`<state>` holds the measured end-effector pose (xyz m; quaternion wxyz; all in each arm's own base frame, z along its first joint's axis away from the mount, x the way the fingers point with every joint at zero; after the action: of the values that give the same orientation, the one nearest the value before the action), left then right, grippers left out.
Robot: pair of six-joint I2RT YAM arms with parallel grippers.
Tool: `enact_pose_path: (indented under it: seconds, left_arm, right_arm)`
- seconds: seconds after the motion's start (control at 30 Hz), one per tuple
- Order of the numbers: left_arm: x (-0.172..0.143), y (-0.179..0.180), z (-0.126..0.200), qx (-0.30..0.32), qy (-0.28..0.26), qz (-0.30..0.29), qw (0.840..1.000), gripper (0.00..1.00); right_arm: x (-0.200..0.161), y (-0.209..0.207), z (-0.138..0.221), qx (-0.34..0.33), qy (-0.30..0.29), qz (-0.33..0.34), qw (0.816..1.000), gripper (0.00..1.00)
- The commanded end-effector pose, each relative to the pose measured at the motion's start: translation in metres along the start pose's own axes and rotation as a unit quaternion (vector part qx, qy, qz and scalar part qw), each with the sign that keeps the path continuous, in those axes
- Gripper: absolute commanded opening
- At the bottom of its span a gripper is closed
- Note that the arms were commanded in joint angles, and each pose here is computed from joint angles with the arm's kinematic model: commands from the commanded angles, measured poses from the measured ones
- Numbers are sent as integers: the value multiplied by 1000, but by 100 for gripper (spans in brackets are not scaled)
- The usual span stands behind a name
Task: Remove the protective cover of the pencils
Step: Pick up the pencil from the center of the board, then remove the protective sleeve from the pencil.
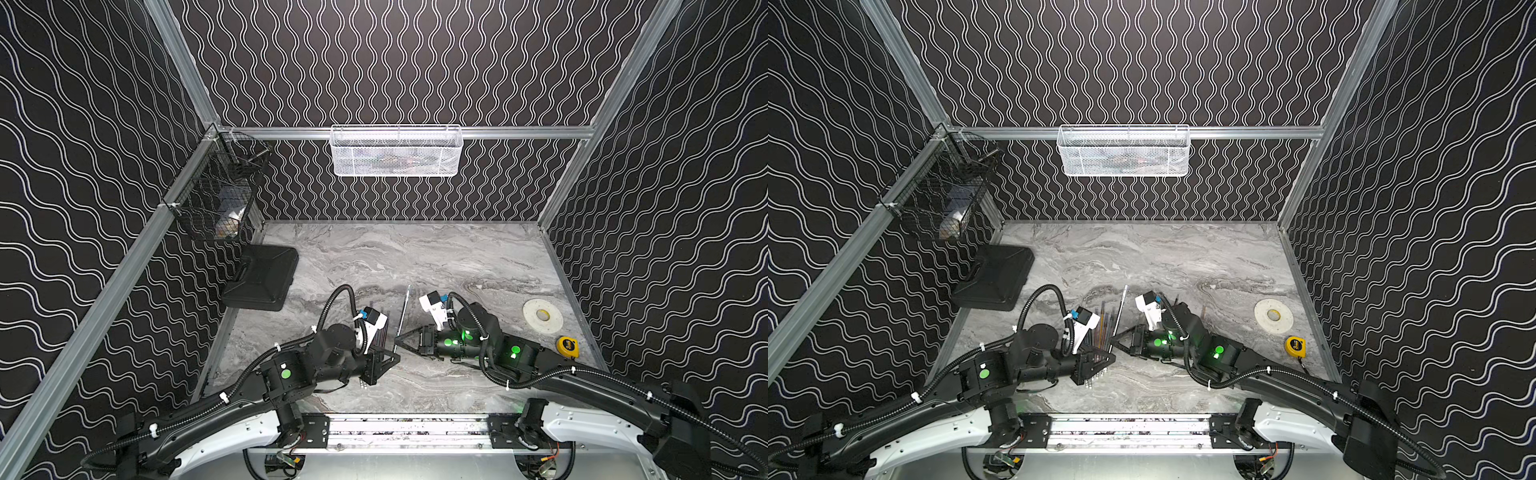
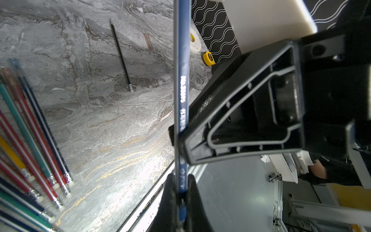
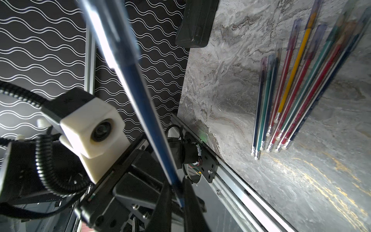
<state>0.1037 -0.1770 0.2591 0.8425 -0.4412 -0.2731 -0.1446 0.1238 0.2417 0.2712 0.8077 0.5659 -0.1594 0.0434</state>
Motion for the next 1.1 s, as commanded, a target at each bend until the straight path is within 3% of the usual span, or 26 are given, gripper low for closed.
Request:
enact_pose_path:
  seconds: [0.0, 0.03, 0.17, 0.27, 0.37, 0.57, 0.7, 0.87, 1.07]
  left_arm:
    - [6, -4, 3, 0, -19, -12, 1000, 0]
    - [6, -3, 4, 7, -18, -13, 1000, 0]
    - [5, 5, 9, 81, 0, -34, 996, 0]
    - [10, 5, 14, 142, 39, -76, 986, 0]
    - [15, -2, 27, 162, 67, -109, 978, 0]
    - [12, -18, 48, 112, 120, -139, 977, 0]
    - [-1, -17, 36, 46, 153, -128, 979, 0]
    - [-3, -16, 35, 44, 160, -127, 978, 0]
    - [-2, -14, 30, 42, 165, -124, 978, 0]
  right_arm:
    - [3, 7, 10, -19, -20, 11, 1000, 29]
    - [4, 8, 14, -32, -23, 16, 999, 35]
    - [8, 14, 38, -106, -54, 47, 992, 36]
    - [12, 16, 65, -206, -81, 67, 973, 36]
    - [13, 16, 89, -267, -101, 86, 954, 36]
    - [2, 12, 117, -266, -112, 96, 953, 37]
    - [-8, -8, 121, -268, -109, 110, 951, 37]
    - [-9, -30, 110, -325, -107, 117, 932, 37]
    - [0, -21, 100, -340, -99, 125, 927, 38]
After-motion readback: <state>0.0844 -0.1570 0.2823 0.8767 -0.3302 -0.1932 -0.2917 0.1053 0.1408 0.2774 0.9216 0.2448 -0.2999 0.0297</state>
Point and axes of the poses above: each gripper's point midway between its finger pads, its own z axis back along the fingers, its own y axis along the line the jaws close on, x = y × z, the point moved 10 cm from there along z, back along the fingers, and after that the axes turned 1 degree about z, right-handed, at the moved point
